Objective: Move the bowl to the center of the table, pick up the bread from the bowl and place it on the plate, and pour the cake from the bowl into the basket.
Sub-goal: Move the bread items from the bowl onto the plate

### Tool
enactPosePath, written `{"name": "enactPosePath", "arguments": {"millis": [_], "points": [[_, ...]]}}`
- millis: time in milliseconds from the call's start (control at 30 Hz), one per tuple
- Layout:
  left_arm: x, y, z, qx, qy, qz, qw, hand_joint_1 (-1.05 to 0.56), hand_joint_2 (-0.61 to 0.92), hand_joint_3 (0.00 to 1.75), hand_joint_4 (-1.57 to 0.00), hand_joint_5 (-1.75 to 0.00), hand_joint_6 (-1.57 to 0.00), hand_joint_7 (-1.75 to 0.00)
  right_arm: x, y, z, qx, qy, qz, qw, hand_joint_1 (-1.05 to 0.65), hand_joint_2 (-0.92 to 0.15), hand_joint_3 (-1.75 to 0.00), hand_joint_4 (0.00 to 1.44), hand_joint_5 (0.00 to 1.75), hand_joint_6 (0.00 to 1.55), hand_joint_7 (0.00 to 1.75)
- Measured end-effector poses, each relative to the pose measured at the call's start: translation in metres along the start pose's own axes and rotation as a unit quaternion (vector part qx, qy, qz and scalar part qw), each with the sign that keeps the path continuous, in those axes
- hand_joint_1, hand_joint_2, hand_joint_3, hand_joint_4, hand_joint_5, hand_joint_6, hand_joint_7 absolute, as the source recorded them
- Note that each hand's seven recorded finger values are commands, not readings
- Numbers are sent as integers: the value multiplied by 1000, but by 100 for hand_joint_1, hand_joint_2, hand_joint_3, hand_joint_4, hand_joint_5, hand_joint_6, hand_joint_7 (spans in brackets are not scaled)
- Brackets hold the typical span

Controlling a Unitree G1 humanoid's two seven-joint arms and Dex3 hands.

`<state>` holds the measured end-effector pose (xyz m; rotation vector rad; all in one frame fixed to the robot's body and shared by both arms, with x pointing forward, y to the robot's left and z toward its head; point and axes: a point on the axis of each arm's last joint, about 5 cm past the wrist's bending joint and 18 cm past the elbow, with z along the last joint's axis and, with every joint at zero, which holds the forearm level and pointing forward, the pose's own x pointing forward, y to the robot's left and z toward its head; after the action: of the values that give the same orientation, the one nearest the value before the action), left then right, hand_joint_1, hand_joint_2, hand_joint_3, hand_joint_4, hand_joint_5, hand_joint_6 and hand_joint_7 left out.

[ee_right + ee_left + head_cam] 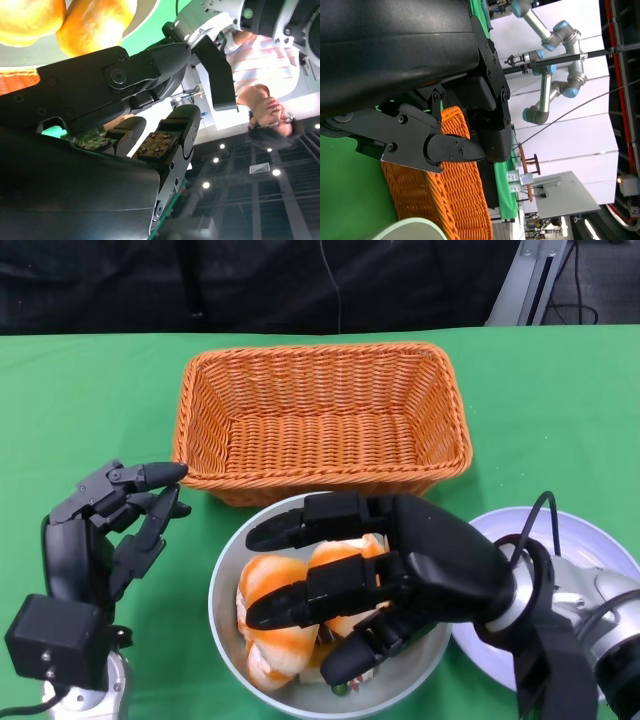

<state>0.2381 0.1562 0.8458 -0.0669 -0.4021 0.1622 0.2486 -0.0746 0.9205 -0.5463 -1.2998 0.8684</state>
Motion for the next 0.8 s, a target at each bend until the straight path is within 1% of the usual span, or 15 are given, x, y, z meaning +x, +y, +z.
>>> {"name": "enactPosePath", "arguments": {"millis": [267,400,567,800], "points": [[0,-3,-1,-5,3,14,1000,-22,92,24,-84,-120,-97,-69,0,10,-5,-30,1,9,1000,-68,-92,-3,80,24,81,1],[0,-4,-1,-3,5,26,1000,-19,92,26,-86,-120,-98,-71,-1,14,-8,-45,-1,10,999,-68,-92,-4,81,23,81,0],[1,-6,-1,-4,10,30,999,-18,92,29,-85,-118,-97,-70,0,18,-14,-66,-13,17,998,-68,-92,-7,81,21,80,0],[1,-6,-1,-7,9,41,999,-19,92,26,-86,-116,-97,-70,-2,23,-21,-87,-29,32,995,-67,-92,-7,80,19,79,0]]}}
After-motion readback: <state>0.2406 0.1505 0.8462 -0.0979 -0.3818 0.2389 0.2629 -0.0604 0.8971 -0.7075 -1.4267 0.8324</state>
